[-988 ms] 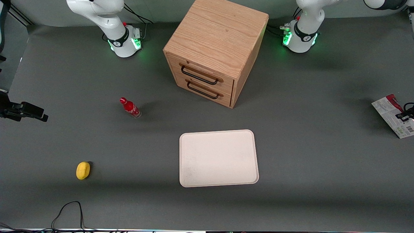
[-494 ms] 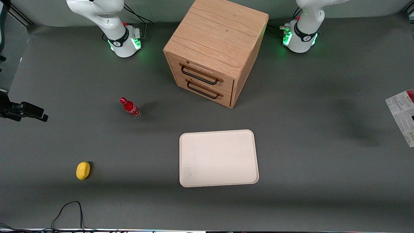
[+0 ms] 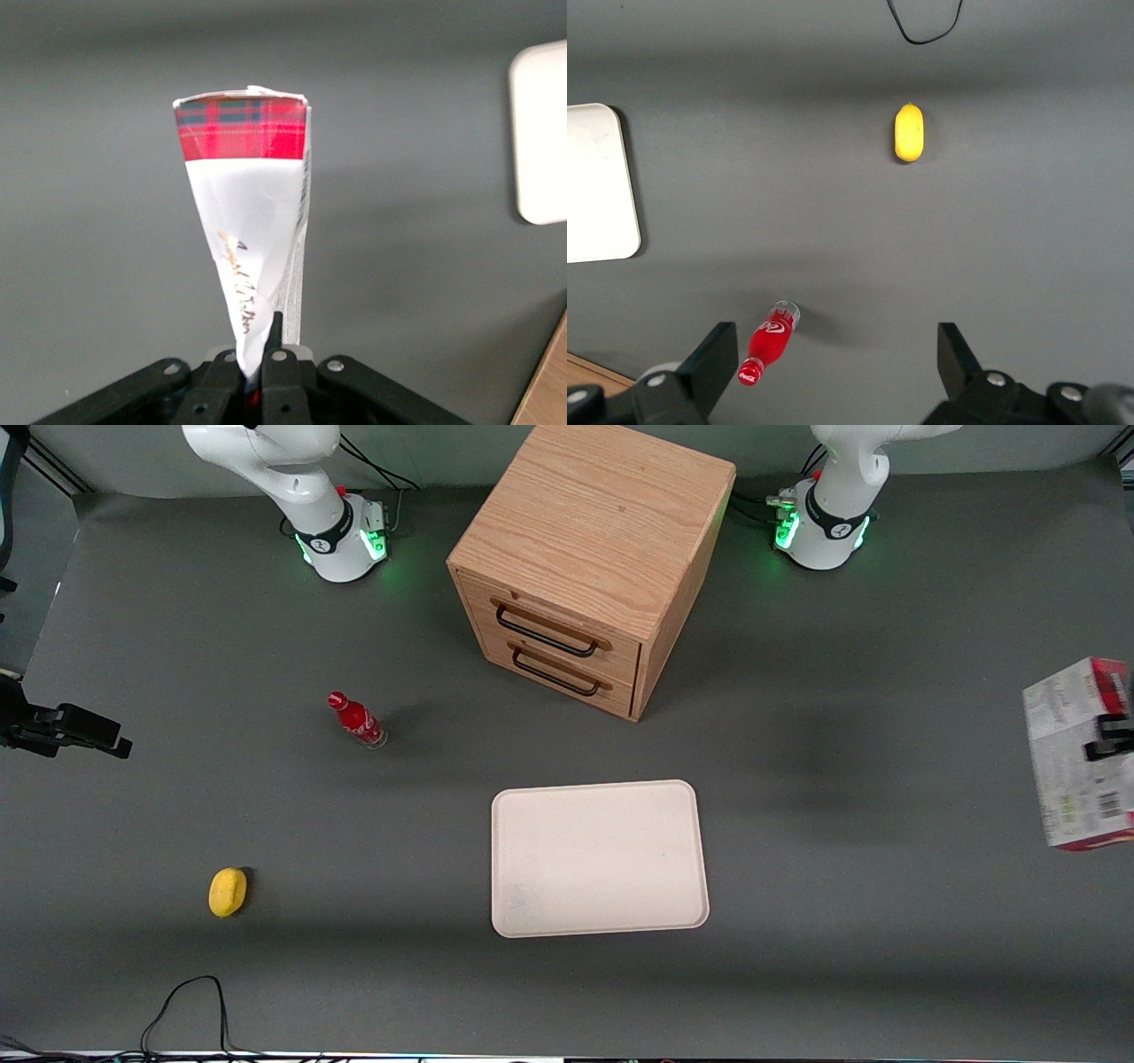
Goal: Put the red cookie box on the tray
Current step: 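Carry the held box over the white tray with the left gripper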
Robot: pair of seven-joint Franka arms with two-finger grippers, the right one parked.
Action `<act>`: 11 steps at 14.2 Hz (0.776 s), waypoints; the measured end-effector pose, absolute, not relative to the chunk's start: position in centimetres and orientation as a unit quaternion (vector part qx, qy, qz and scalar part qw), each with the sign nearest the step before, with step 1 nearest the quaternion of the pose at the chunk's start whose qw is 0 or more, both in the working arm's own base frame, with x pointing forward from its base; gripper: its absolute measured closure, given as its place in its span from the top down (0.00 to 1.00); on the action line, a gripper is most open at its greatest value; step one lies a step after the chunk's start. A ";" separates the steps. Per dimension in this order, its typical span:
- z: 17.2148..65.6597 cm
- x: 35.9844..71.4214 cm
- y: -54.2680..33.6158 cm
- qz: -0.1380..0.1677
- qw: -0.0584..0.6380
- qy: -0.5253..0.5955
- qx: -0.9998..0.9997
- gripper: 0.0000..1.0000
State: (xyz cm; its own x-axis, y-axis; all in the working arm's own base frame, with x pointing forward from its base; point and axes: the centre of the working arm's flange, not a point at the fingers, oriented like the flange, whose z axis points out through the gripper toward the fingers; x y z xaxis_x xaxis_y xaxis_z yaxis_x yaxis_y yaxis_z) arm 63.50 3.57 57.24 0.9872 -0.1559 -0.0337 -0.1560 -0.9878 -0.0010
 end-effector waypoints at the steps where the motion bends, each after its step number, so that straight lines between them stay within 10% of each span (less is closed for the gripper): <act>1: 57.2 63.9 -0.6 0.015 0.010 0.087 -0.996 0.03; 11: 42.4 67.7 -29.0 0.039 0.028 0.036 -0.998 0.03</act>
